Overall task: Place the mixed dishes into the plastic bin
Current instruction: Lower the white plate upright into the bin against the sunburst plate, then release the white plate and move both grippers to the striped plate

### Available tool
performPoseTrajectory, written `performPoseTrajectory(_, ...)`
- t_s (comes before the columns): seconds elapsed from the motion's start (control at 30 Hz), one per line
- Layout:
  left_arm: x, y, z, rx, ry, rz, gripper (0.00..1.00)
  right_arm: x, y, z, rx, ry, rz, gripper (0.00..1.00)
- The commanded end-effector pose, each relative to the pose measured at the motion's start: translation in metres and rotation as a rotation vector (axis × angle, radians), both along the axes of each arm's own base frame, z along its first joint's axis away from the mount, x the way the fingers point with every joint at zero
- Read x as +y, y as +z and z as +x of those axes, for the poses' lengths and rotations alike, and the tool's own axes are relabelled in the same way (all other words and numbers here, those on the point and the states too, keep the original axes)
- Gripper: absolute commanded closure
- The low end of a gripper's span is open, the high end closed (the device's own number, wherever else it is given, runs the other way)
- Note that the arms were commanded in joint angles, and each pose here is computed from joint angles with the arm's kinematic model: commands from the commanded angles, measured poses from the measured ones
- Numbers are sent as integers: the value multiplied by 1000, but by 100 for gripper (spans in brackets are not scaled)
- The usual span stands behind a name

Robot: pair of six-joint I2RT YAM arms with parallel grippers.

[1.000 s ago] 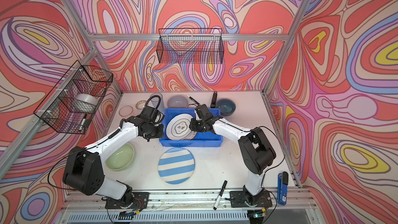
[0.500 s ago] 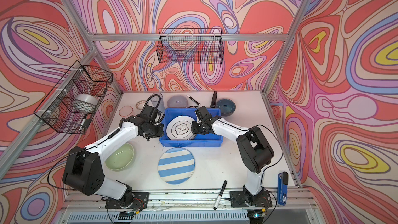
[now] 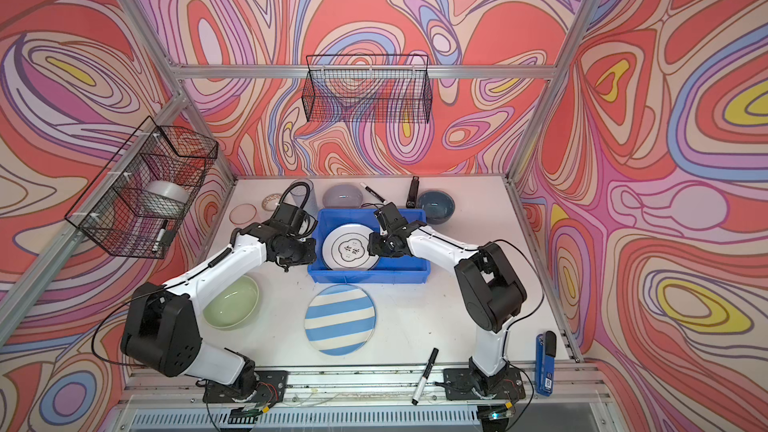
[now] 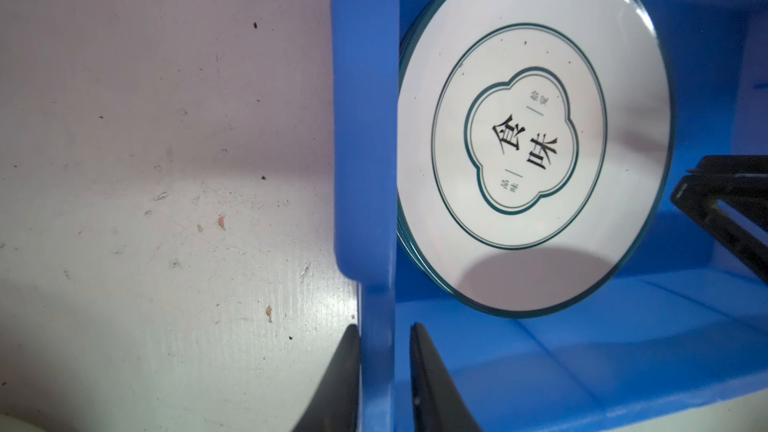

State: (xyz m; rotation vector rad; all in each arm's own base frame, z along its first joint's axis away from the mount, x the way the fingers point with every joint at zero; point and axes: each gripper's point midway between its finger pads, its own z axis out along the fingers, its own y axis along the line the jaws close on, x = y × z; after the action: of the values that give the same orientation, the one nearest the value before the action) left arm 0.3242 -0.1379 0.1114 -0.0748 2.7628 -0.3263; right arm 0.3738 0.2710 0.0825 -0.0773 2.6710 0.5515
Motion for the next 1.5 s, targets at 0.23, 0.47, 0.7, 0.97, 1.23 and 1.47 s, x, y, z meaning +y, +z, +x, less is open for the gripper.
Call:
performPoseTrajectory(0.23,0,11,0,-17,-24,-1,75,-10,-22,7,24,-3,-130,31)
performPoseTrajectory(0.47,-1,10,-1,-10,-29,-5,75,6,-28,10,52,38,-76,31)
performPoseTrajectory(0.7,-5,10,0,-9,-37,-22,76,21,-29,10,74,73,-21,31)
performPoseTrajectory(0.97,-11,10,-1,-4,-51,-53,76,30,-24,9,71,95,19,31)
performPoseTrajectory(1.23,-10,12,-2,-6,-45,-54,76,28,-21,9,68,86,9,31)
performPoseTrajectory(1.47,15,20,-10,-15,20,29,56,-7,5,10,-13,23,-115,29)
